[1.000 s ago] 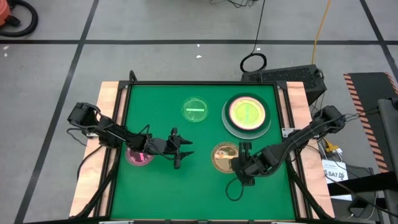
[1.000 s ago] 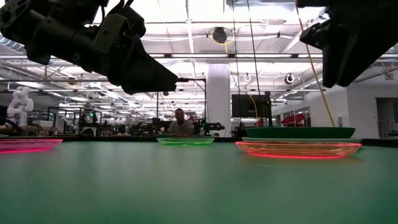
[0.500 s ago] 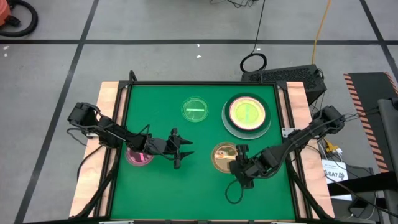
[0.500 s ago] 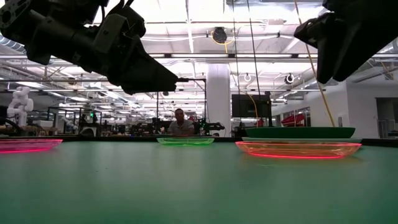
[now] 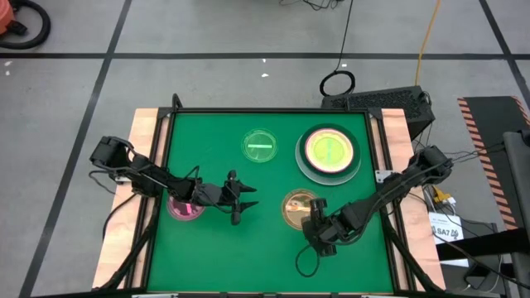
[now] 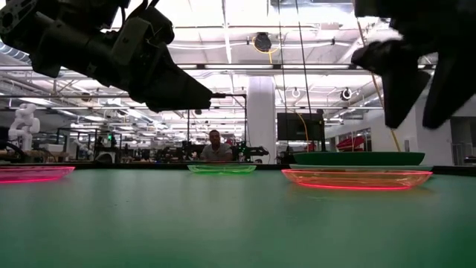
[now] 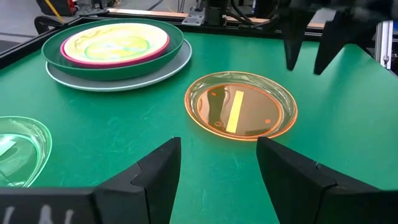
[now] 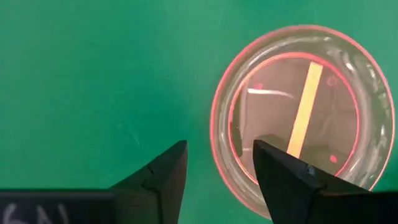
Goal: Stack plastic plates
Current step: Stack the orange transparent plate on the green transparent plate
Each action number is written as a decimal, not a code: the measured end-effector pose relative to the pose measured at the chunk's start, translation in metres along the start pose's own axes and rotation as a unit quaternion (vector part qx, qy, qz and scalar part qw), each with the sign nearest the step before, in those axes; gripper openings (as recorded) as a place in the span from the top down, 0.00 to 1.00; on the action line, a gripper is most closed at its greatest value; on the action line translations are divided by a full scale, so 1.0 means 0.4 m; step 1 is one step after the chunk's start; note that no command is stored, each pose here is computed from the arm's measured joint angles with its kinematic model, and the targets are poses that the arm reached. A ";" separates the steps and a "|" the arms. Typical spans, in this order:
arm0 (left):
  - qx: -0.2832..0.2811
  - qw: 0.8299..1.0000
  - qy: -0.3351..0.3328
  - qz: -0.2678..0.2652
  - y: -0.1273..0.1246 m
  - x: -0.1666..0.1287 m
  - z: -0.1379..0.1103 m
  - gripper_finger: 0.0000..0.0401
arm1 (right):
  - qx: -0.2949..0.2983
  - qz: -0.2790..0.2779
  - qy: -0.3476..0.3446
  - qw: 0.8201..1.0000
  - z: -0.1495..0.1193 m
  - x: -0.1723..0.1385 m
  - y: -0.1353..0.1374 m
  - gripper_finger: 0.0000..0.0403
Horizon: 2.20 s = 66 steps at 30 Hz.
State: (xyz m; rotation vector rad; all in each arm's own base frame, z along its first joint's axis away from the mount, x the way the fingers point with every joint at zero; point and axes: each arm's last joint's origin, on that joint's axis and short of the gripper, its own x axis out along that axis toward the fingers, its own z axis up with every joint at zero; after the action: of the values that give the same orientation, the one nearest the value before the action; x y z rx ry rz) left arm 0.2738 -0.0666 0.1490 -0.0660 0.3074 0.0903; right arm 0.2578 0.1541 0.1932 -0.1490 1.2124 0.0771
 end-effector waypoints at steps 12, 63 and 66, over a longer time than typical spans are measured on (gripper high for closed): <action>0.016 1.000 0.000 0.002 0.003 0.001 0.001 0.46 | -0.031 -0.013 0.033 0.999 -0.003 0.063 0.013 0.57; 0.025 1.000 -0.002 0.008 0.011 0.004 0.004 0.46 | -0.075 -0.028 0.065 0.995 -0.011 0.120 0.019 1.00; 0.025 1.000 -0.002 0.008 0.011 0.004 0.004 0.46 | -0.074 -0.028 0.064 0.995 -0.010 0.120 0.019 1.00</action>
State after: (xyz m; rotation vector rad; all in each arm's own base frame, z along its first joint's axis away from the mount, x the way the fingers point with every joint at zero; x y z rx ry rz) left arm 0.2753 -0.0620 0.1496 -0.0146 0.3060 0.0989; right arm 0.2698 0.1600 0.1461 -0.3216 1.3290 0.1105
